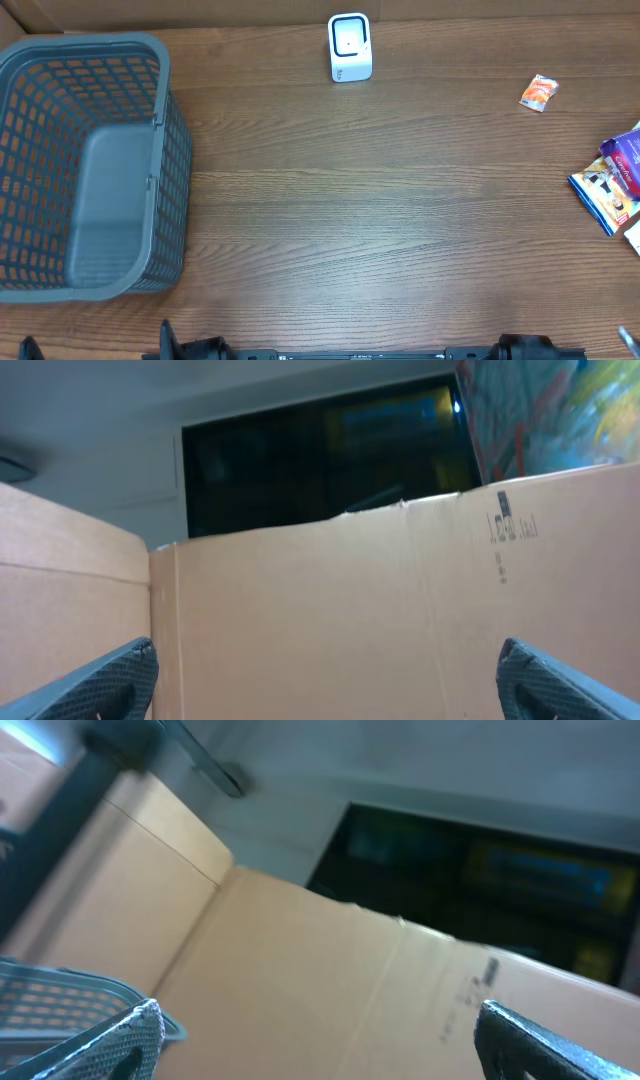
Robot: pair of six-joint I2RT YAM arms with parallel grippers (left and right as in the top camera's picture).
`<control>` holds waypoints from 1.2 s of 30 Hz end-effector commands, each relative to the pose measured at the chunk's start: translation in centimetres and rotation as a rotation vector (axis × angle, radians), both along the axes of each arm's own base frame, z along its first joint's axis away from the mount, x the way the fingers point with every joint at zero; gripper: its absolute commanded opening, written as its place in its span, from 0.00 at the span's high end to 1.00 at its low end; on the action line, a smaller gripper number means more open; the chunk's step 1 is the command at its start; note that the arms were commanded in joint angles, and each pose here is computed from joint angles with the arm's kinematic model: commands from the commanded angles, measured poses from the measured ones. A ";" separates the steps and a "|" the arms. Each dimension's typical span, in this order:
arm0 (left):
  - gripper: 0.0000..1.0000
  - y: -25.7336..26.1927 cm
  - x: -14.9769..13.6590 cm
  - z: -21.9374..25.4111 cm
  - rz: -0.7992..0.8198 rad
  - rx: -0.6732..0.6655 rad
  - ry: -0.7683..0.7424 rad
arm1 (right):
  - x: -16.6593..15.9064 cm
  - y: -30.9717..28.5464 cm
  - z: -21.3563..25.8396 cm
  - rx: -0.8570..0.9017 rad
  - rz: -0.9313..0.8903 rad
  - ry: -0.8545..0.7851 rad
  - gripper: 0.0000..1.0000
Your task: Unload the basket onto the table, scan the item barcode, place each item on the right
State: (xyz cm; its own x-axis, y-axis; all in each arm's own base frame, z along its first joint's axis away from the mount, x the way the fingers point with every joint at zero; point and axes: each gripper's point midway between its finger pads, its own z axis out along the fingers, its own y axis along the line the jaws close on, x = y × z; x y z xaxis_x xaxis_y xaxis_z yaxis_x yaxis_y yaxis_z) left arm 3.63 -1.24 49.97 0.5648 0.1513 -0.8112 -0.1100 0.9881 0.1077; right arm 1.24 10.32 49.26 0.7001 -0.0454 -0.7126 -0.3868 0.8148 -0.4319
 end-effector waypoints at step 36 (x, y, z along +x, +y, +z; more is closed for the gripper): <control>0.00 -0.5 -1.3 1.1 -0.012 0.011 -0.068 | 22.5 -7.3 -27.5 0.350 -0.304 0.693 0.00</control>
State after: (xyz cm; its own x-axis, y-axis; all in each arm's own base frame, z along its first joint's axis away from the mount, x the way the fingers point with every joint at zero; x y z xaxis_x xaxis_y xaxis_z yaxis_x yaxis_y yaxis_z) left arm 2.85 -1.43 51.05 0.6086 0.1585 -0.7774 -0.1133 0.9872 0.1126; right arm 23.61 3.37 22.66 0.1172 0.1336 -0.9841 -0.2334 0.9669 0.1034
